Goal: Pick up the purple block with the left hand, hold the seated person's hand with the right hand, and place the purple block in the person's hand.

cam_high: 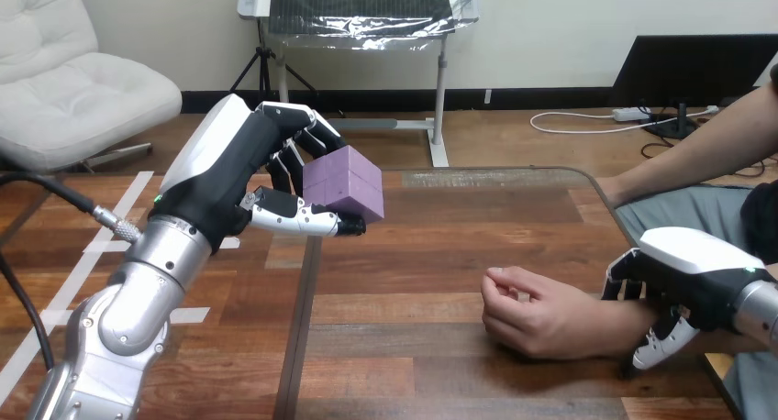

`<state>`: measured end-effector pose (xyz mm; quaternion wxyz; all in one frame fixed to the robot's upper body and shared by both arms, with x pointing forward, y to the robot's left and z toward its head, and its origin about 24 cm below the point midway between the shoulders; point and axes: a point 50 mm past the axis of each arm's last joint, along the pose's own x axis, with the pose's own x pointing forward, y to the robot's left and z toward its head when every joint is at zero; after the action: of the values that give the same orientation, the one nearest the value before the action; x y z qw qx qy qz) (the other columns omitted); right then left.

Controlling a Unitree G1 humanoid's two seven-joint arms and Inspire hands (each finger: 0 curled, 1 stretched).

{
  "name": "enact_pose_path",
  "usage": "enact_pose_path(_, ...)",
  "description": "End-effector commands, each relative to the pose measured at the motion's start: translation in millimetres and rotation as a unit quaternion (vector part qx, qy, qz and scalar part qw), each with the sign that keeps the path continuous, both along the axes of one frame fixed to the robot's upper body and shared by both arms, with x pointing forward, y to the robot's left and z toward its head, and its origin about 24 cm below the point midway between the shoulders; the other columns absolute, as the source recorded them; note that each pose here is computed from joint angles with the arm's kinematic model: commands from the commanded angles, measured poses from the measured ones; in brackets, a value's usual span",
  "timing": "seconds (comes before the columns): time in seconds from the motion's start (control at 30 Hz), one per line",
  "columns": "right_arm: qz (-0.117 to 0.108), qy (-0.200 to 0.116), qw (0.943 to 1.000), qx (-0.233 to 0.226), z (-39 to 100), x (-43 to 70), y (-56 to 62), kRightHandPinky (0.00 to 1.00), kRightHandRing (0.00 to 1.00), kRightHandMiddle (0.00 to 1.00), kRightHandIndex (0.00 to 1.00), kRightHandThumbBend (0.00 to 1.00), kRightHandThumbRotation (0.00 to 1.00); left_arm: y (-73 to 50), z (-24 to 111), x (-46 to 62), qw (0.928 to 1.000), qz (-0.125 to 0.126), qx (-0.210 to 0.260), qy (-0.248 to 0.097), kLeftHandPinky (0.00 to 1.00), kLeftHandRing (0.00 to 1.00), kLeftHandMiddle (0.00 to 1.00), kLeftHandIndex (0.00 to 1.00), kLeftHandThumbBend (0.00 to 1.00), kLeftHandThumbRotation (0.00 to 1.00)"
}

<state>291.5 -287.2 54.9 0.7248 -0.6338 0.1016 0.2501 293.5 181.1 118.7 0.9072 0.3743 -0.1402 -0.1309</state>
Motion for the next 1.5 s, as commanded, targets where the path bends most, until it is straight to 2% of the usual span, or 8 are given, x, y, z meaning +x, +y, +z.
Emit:
enact_pose_path(0.0,-0.007,0.033,0.9982,0.049,-23.0,-2.9,17.3,0.37,0.43,0.51,0.56,0.76,0.07,2.0,14.9,6.6,0.9994,0.002,-0.015,-0.031,0.3,0.37,0.42,0.45,0.59,0.0)
enact_pose_path(0.23,-0.013,0.024,0.997,0.073,-18.8,-0.3,18.1,0.37,0.43,0.5,0.57,0.76,0.05,1.9,10.9,9.0,0.9996,0.002,-0.016,-0.022,0.31,0.37,0.42,0.45,0.58,0.0)
enact_pose_path(0.93,-0.006,-0.027,0.9919,0.124,1.3,8.9,26.5,0.42,0.46,0.51,0.56,0.8,0.07,-5.6,-4.2,18.4,0.9996,0.005,-0.027,0.005,0.31,0.37,0.42,0.45,0.59,0.0)
enact_pose_path(1.47,0.004,-0.04,0.988,0.149,16.0,13.5,35.5,0.42,0.46,0.51,0.56,0.78,0.14,-12.6,-19.7,26.6,0.9983,0.003,-0.044,0.037,0.32,0.37,0.43,0.45,0.56,0.0)
